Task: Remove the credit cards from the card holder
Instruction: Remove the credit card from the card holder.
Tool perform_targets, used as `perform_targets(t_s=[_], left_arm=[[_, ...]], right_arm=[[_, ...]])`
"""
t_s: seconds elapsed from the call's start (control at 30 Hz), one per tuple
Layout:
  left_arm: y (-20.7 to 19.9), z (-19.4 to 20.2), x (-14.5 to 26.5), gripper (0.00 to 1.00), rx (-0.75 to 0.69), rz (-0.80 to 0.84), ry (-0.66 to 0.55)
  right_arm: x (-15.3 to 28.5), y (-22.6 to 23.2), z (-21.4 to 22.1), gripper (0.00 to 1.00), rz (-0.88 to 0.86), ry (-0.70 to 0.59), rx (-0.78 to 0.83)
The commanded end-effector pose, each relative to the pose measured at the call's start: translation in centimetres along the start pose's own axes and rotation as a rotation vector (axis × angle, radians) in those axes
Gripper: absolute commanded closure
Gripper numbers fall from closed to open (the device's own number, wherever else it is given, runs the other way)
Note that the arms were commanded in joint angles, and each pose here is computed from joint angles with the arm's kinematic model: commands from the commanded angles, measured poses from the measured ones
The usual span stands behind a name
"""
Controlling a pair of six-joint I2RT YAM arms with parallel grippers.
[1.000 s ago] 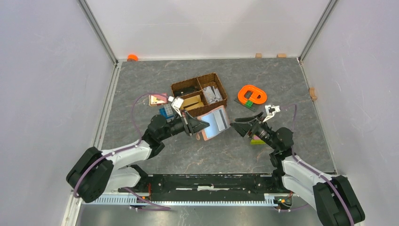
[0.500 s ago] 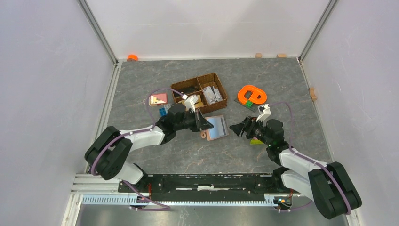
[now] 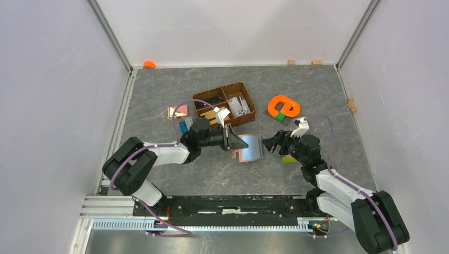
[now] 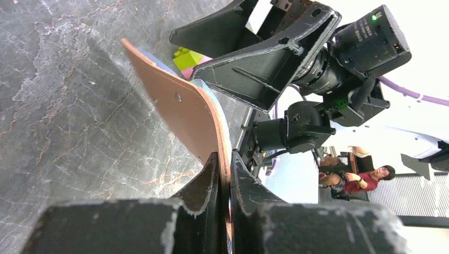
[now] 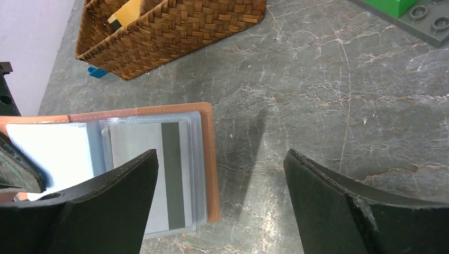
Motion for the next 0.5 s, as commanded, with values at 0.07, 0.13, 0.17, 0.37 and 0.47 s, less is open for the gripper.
perform_targets(t_s=[0.07,0.13,0.17,0.37,0.47], left_arm=[[1.7,-1.1,-0.3,0.98,-0.007,-0.202,-0.037],[2.9,-1.4,-0.2,0.98,-0.003,-0.309,-0.045],[3.5,-1.5,-0.1,0.98,0.003,-0.363,-0.046],[5.5,-1.8,0.0,0.98,0.0,-0.527,-0.022],[5.8,-2.0,0.4,0.98,-0.017,-0.574,-0.034]], right_arm=[[-0.5,-0.1,-1.8,0.06,0.025,-0.036,0.032],[-0.5,-0.3,-1.7,0.06,0.035,-0.029,0.03],[-0.6,-0.3,-1.6,0.05,0.037,-0.021,0.03],[-1.0,-0.3,-1.1,0.05,0.027,0.025,0.028],[-1.2,-0.3,-0.9,0.06,0.017,0.05,0.029]])
Point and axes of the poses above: each gripper's point midway between its finger pads, its own x axis back along the fingers, its own y axis along the line the jaws close on, z = x × y, the point moved 6 cm from there along x, back along the fingers, and after that the axes turned 15 degrees about x, right-handed, at the moved point
